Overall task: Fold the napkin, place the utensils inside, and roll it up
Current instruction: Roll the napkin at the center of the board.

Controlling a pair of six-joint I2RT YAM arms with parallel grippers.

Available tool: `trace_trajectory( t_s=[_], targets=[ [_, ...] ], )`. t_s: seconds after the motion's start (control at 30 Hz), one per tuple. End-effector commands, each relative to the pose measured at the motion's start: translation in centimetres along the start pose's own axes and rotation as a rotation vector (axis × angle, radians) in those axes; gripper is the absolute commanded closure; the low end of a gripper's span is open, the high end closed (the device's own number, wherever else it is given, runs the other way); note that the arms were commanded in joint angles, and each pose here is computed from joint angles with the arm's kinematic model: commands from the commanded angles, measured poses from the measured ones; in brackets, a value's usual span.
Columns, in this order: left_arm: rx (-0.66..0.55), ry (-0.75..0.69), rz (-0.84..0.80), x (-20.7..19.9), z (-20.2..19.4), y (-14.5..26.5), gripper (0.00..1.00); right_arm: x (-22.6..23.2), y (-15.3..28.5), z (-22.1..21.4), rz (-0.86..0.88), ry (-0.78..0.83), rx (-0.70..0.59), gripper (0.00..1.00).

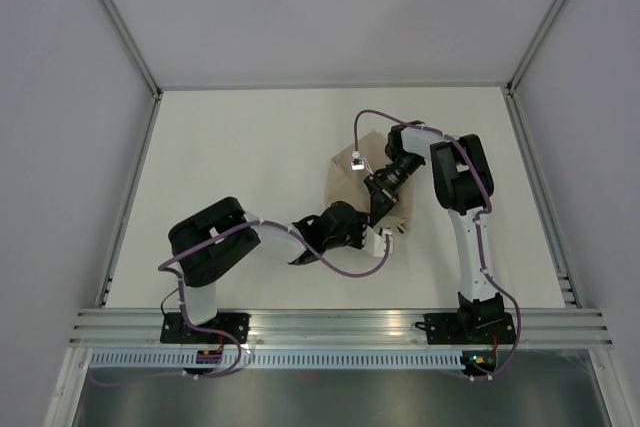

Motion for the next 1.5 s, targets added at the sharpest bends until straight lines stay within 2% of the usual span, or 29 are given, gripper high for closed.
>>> trace_trajectory(
  t_s=[0.0, 0.27, 0.47, 0.8, 0.9, 1.0, 1.1, 1.2, 1.47],
  targets=[
    [-0.045, -0.050, -0.021, 0.0, 1.0, -1.2, 0.48, -5.1, -0.5, -1.4, -0.131, 0.104, 0.102, 1.00],
    [-0.013, -0.042, -0.116, -1.4, 0.4, -1.7, 0.53, -5.0, -0.3, -1.5, -0.127, 0.104, 0.101, 1.00],
    [0.012, -0.030, -0.207, -2.7, 0.0, -1.8, 0.62, -4.9, -0.2, -1.6, -0.122, 0.110, 0.101, 1.00],
    [0.024, 0.089, -0.392, -4.6, 0.9, -1.9, 0.94, -4.4, 0.5, -1.2, -0.135, 0.127, 0.077, 0.99],
    [0.018, 0.160, -0.452, -5.1, 1.6, -1.6, 0.98, -3.9, 1.2, -0.8, -0.152, 0.141, 0.047, 0.91],
    [0.009, 0.230, -0.505, -5.5, 2.3, -1.5, 0.98, -3.0, 2.1, -0.2, -0.175, 0.173, 0.011, 0.78],
    [-0.004, 0.309, -0.545, -5.6, 2.9, -1.3, 0.98, -1.9, 3.1, 0.5, -0.209, 0.205, -0.029, 0.59],
    [-0.023, 0.384, -0.571, -5.8, 3.3, -1.0, 0.98, -0.7, 4.4, 1.1, -0.246, 0.222, -0.071, 0.50],
    [-0.060, 0.553, -0.637, -5.9, 3.6, -0.9, 0.98, 0.9, 7.7, 1.4, -0.330, 0.203, -0.204, 0.46]
  ],
)
Point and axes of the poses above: each gripper's point midway between its finger pads, its own y axis back along the fingers, its own x axis along the line the jaws close on, z = x × y, the point moved 4 cm from there along y, back along the fingers, and after that the axes turned 4 degrees about -y, right-handed, at the moved point
